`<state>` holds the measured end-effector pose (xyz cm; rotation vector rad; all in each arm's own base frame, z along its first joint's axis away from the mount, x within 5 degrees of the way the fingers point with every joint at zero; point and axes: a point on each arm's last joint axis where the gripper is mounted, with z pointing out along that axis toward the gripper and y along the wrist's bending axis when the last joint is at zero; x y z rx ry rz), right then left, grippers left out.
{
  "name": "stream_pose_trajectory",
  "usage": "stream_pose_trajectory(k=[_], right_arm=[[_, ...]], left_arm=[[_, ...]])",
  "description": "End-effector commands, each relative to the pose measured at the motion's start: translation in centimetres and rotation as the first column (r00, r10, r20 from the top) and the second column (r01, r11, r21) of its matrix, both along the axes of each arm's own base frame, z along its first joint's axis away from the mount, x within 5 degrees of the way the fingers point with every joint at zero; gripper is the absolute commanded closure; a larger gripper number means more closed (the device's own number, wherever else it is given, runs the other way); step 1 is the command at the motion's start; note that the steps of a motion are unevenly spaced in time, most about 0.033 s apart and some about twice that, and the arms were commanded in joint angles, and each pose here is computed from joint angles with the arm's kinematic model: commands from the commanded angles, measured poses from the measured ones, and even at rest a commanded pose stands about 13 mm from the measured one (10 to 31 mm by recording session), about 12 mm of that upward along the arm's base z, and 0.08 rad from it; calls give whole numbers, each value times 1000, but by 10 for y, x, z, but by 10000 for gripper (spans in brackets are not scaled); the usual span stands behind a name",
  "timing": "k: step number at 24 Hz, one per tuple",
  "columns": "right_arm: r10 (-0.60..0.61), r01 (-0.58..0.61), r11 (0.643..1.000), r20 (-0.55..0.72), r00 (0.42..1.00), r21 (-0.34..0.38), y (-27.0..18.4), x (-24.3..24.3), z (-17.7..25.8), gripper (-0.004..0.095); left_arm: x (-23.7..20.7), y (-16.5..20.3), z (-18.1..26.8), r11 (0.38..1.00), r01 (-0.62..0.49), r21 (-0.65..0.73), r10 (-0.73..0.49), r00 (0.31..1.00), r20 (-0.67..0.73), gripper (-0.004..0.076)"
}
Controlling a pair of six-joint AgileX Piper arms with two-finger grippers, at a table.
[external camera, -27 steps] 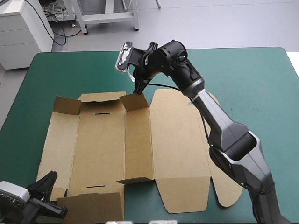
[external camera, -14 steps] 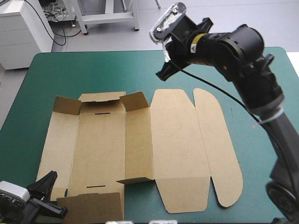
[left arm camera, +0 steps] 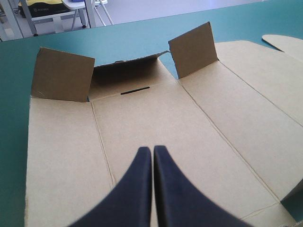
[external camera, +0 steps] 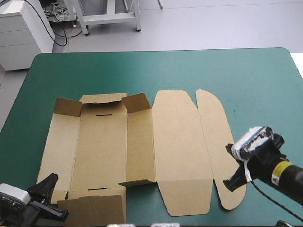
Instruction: Fold the box
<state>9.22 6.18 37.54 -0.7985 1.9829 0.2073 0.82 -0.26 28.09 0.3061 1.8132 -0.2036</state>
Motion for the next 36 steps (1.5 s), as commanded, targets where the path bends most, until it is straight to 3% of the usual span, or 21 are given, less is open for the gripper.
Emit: stream_pose_trajectory(k=[1, 13, 15, 17, 19, 21, 25, 29, 36], right_arm=[[-22, 11, 993, 98, 995, 118, -10, -13, -9, 924], [-66, 8, 954, 187, 980, 298, -44, -58, -82, 924], [-71, -4, 947, 221, 973, 322, -47, -63, -81, 924], [-72, -5, 946, 225, 972, 325, -48, -64, -81, 924], [-72, -5, 946, 225, 972, 325, -48, -64, -81, 924], [-72, -6, 945, 226, 971, 326, -48, -64, -81, 924], [-72, -6, 945, 226, 971, 326, -48, -64, -81, 924], [-72, -6, 945, 226, 971, 326, -48, -64, -81, 924], [-72, -6, 945, 226, 971, 326, -48, -64, -81, 924]], left_arm=[[-3, 0, 14, 999, 11, -45, -6, 994, 105, 731], [-3, 0, 14, 999, 12, -46, -7, 995, 104, 731], [-3, 0, 14, 999, 14, -32, -11, 994, 109, 695], [-3, 0, 14, 1000, 15, -25, -13, 994, 111, 589], [-3, 0, 14, 1000, 17, -24, -14, 994, 112, 333], [-3, 0, 14, 999, 16, -37, -12, 994, 107, 202], [-6, -6, 14, 990, 69, -124, -59, 995, 85, 199], [-2, -6, 14, 992, 63, -110, -56, 996, 62, 239], [23, -13, 51, 997, 29, -64, -38, 990, -137, 258]])
